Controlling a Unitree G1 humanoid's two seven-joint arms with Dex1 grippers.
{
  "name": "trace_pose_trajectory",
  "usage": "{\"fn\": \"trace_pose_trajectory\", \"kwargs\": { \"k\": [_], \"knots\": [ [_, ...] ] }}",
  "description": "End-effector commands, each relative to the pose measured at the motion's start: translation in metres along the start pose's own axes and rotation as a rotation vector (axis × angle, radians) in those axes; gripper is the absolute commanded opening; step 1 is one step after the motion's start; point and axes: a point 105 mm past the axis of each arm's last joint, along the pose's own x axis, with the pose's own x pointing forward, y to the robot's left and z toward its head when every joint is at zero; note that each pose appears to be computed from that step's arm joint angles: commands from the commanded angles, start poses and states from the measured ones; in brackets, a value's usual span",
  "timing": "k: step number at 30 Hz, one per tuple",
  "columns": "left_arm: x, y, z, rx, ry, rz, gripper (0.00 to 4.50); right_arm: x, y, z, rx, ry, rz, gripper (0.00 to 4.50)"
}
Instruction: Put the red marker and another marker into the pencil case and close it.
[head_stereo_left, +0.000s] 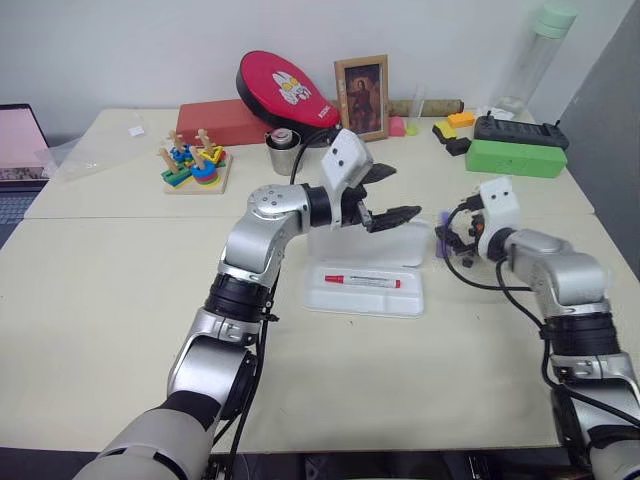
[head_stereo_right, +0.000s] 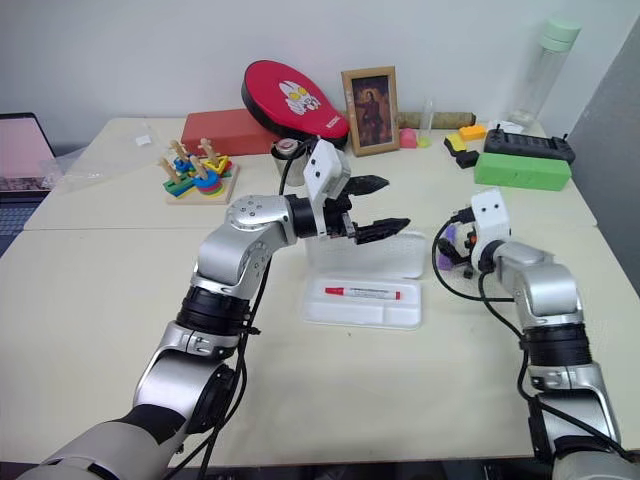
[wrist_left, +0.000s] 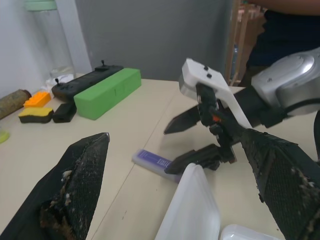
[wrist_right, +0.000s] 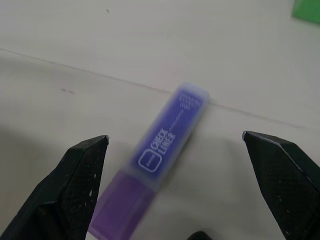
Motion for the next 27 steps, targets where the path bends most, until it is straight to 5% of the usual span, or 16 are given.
{"fn": "trace_pose_trajectory", "kwargs": {
  "k": [1,10,27],
  "knots": [
    [0.000,-0.003,0.018,0.029,-0.067,0.002,4.47,0.008,-0.006,0.012,0.005,-0.039,-0.076,4.50],
    [0.000,-0.005,0.026,0.030,-0.095,-0.009,4.47,0.017,0.000,-0.004,-0.011,0.045,-0.095,4.50],
    [-0.002,-0.011,0.029,0.023,-0.109,-0.031,4.50,0.019,-0.003,0.001,0.009,0.049,-0.092,1.08]
  ]
}}
